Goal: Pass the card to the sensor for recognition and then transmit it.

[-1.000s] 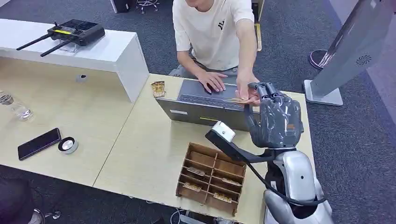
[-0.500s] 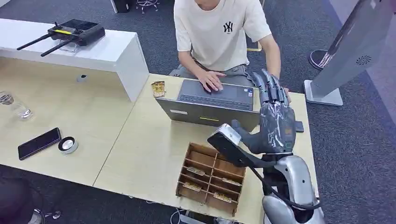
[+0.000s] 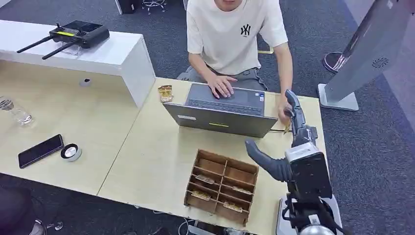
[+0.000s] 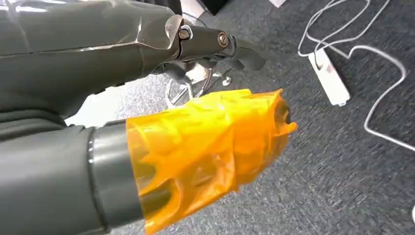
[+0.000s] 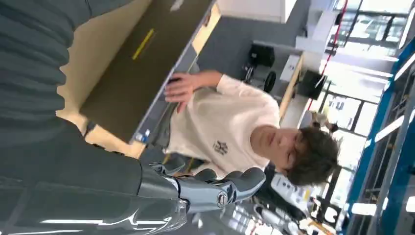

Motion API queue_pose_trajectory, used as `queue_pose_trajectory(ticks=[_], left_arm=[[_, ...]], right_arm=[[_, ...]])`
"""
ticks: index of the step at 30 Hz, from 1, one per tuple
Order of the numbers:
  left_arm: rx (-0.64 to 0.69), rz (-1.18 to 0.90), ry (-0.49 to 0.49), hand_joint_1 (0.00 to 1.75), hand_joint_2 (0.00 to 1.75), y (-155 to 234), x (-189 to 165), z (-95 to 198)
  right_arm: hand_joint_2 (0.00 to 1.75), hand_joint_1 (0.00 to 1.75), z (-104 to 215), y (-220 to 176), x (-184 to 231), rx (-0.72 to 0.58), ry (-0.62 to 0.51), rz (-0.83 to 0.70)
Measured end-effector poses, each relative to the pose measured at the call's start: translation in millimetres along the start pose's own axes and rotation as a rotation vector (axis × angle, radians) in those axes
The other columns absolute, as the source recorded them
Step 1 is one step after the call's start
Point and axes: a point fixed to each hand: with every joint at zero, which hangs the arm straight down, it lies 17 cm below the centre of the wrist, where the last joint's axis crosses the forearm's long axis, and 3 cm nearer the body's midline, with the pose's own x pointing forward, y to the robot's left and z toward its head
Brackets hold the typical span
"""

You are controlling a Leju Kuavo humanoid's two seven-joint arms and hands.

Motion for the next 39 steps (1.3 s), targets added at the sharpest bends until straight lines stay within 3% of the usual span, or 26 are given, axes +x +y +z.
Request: queue_pose_trajectory(ticks=[7,27,28,29,30,39], left_arm=[[-0.031,0.008,0.015,0.0,0.0,-13,-6,-2],[-0.058,0.039,0.039,0.0,0.0,-23,-14,0],[-0.058,0.038,0.04,0.0,0.0,-24,-15,0],[-0.061,0.039,0.038,0.0,0.0,-25,-14,0],[-0.061,0.036,0.038,0.0,0.0,-24,-14,0],[-0.063,0.029,0.035,0.0,0.0,-24,-14,0]], right_arm=[[1.75,0.0,30,-1,-5,0.028,0.001,-0.059],[1.75,0.0,97,-9,-13,0.059,-0.059,0.248],[1.75,0.42,99,-7,-13,0.068,-0.064,0.268],[1.75,1.47,102,-4,-14,0.077,-0.067,0.283],[1.75,1.71,104,-2,-14,0.088,-0.068,0.292],[1.75,1.75,120,29,-20,0.185,-0.113,0.439]])
